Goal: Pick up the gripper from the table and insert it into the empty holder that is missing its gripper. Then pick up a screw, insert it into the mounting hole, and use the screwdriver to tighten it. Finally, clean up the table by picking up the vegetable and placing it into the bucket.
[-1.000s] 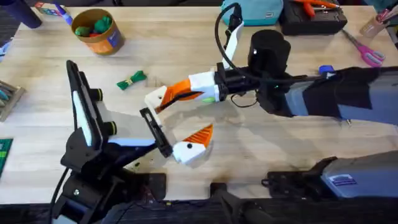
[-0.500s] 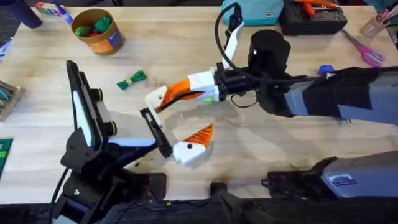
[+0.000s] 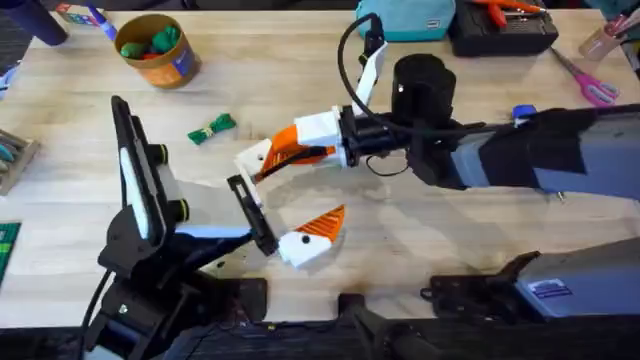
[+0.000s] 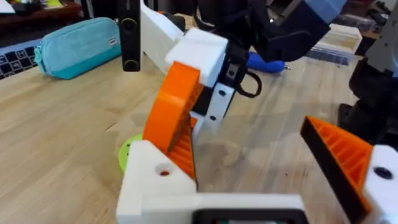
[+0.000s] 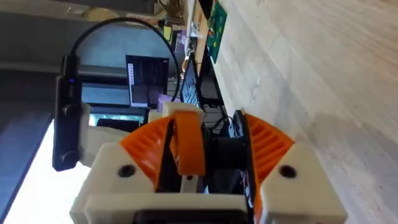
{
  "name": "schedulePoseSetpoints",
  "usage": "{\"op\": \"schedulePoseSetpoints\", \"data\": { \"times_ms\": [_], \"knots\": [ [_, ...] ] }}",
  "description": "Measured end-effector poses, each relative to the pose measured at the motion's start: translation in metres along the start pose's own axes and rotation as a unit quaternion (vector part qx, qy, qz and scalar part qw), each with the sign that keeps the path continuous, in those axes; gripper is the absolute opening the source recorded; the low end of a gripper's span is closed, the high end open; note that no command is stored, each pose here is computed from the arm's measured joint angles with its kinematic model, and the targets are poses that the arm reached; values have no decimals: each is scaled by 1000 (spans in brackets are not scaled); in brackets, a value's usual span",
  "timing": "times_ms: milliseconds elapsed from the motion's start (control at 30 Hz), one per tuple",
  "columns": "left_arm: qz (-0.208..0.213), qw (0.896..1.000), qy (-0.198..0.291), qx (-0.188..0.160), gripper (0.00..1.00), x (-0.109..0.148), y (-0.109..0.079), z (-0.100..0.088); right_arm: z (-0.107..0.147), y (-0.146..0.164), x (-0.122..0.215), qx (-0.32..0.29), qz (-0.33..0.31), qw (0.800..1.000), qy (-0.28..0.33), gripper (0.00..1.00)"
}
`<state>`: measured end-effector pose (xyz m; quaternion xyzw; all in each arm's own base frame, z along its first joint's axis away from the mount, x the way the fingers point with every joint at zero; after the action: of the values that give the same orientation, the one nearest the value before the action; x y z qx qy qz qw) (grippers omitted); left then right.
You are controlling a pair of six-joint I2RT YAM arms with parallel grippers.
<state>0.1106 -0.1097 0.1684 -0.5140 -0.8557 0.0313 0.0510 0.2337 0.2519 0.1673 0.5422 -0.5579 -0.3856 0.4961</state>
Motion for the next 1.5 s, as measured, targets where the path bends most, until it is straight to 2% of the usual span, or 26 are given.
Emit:
{"op": "schedulePoseSetpoints", "data": {
  "times_ms": [267,633,833,1100,1300,1367,1500],
  "knots": [
    [0,1000,0,-7,987,0,0,0,0,0,0,1,1,1000,0,705],
    [5,1000,0,-9,986,0,-1,0,-1,0,3,2,-4,1000,5,714],
    [55,998,4,-8,988,0,-11,1,1,2,4,7,-14,1000,20,716],
    [72,997,6,-7,987,0,-14,2,2,6,4,19,-27,999,31,728],
    [75,997,7,-7,986,0,-15,2,-2,5,10,20,-25,999,22,851],
    [75,997,6,-7,986,0,-15,2,-13,0,23,22,-18,1000,-5,923],
    [75,997,6,-7,986,0,-15,2,-23,-4,36,18,-10,999,-33,936]
  ]
}}
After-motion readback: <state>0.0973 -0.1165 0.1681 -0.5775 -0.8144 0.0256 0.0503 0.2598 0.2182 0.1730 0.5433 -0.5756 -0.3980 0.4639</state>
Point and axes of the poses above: each hand's point on the last joint's axis, 136 mm out from that joint toward the fingers, its own x axis back along the fingers, its own y axis along the line the jaws close on, z = x × y, the point moved 8 cm from there along x, back along the fingers, and after that the axes turned 1 degree about x, right-handed, at the moved point
